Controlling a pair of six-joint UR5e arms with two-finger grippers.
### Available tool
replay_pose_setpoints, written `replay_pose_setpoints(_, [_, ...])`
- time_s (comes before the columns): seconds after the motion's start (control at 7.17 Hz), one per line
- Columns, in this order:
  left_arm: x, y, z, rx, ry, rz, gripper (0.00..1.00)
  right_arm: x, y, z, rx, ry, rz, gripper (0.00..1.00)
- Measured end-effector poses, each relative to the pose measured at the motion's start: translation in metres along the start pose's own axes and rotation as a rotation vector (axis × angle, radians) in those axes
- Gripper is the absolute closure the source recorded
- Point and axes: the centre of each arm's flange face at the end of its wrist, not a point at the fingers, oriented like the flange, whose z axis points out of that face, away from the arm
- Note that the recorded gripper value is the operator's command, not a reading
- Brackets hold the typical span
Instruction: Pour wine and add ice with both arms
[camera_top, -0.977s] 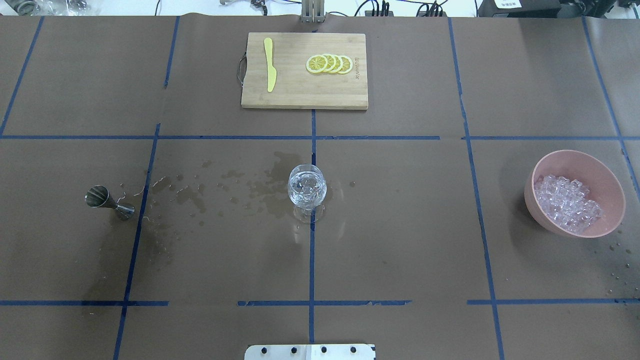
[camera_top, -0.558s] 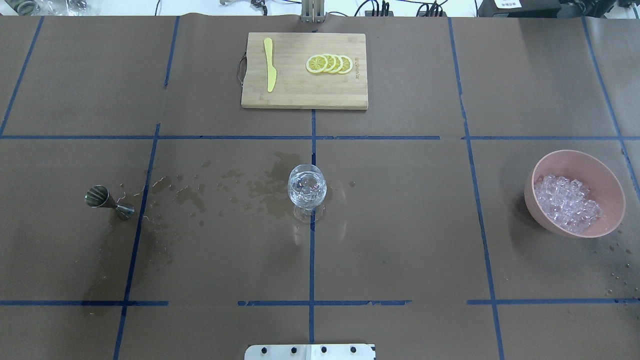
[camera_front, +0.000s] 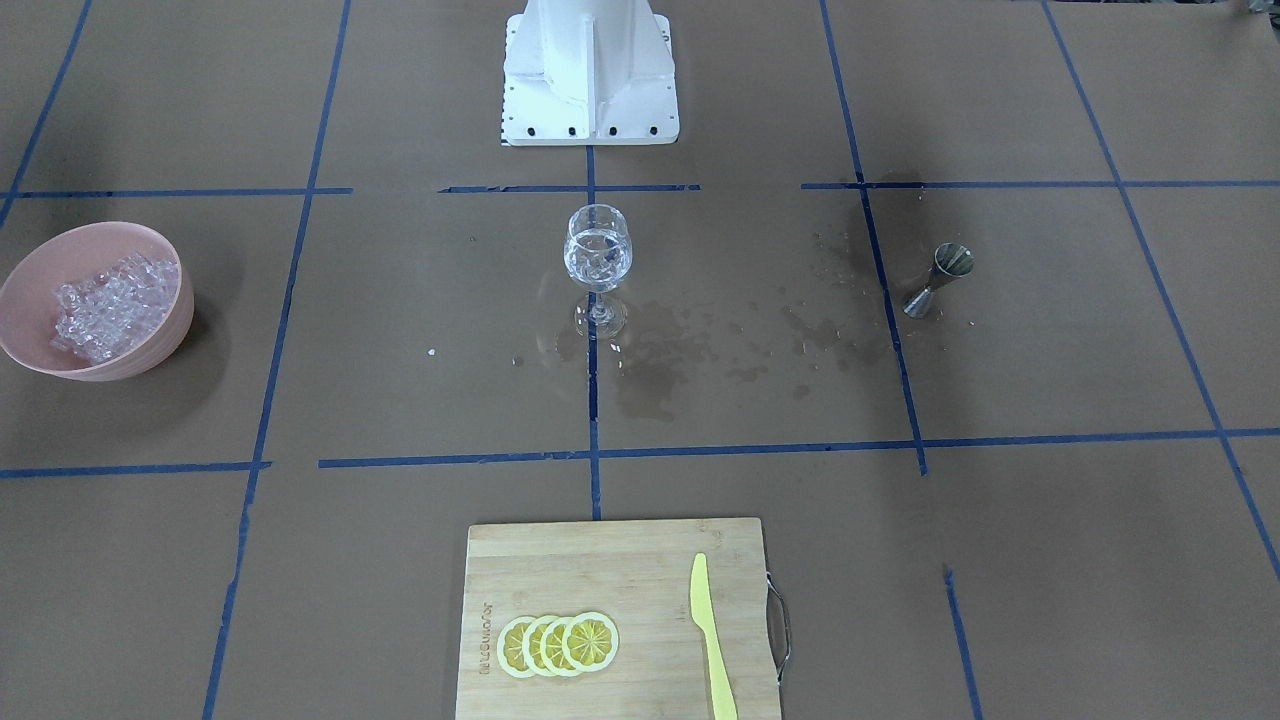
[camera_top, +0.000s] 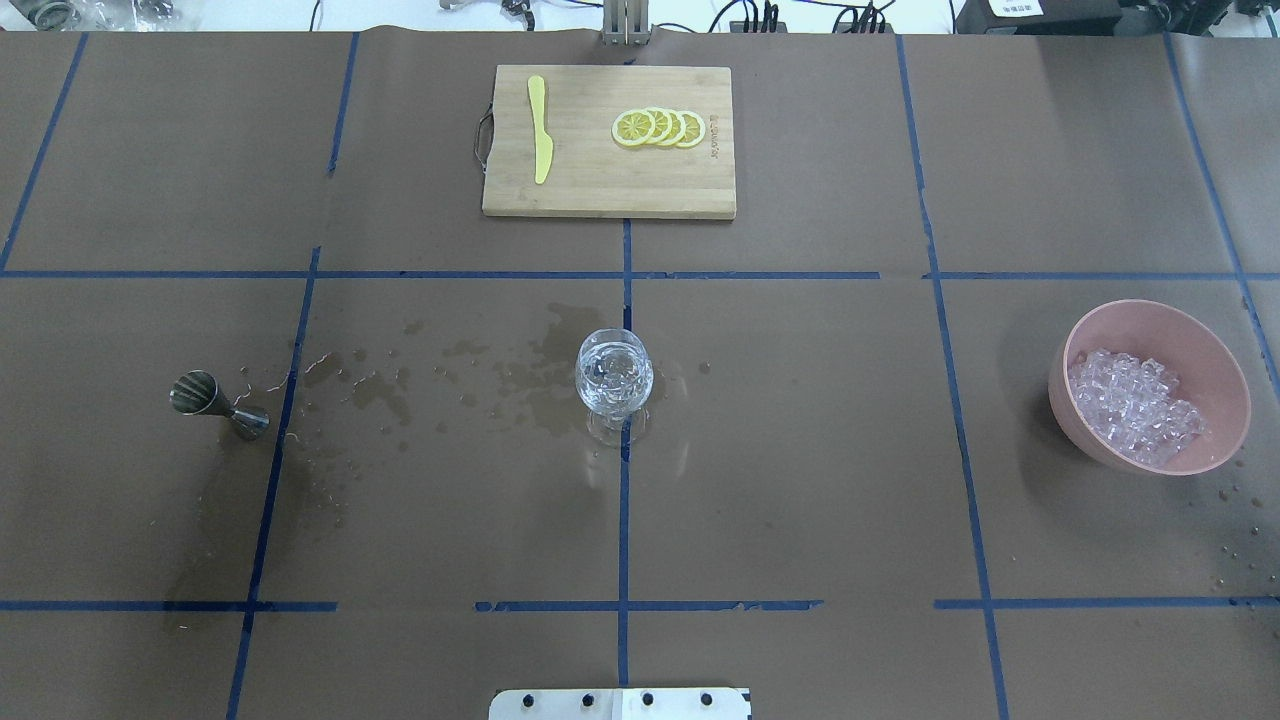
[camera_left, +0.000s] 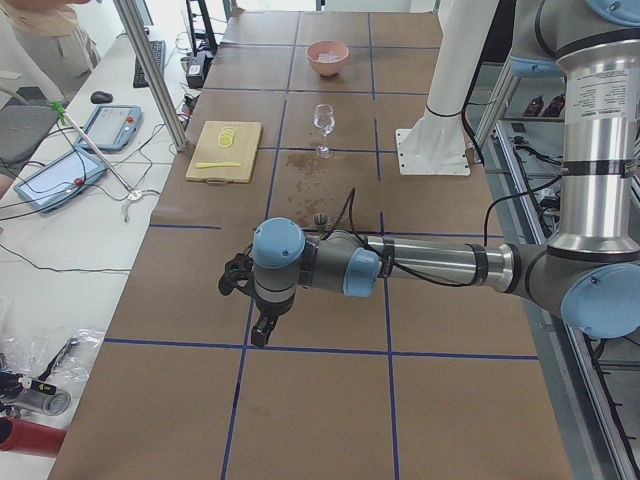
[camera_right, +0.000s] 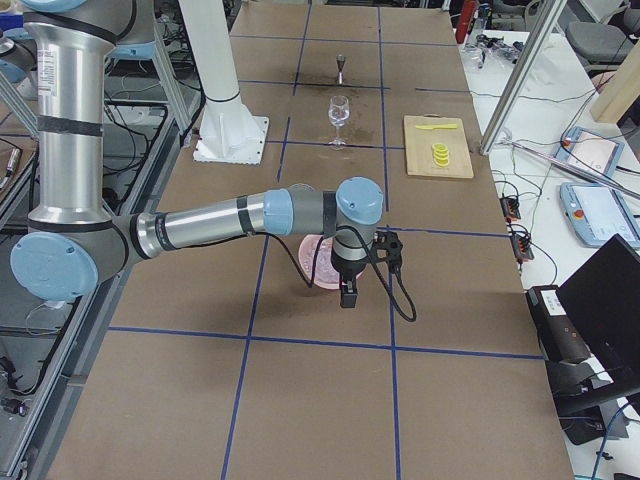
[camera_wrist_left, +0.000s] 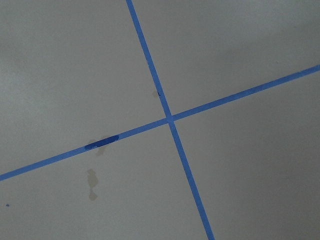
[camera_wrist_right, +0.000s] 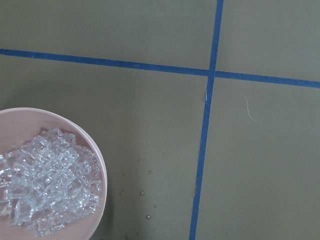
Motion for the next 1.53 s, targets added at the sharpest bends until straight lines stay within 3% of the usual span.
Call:
replay_pose_setpoints(0.42, [-0.005, 0.014, 0.006, -0.023, -0.005, -0.023, 0.00, 0.006, 0.003, 0.008, -0.016, 0.000, 0.014, 0.00])
replay_pose_setpoints(0.84, [-0.007, 0.036, 0.013, -0.088, 0.014, -0.093, 0.00, 0.013, 0.005, 0.015, -0.031, 0.000, 0.031, 0.00])
replay_pose_setpoints(1.53, [0.002, 0.036, 0.007, -0.123, 0.028, -0.132, 0.00, 0.022, 0.012, 0.024, -0.048, 0.005, 0.040, 0.00])
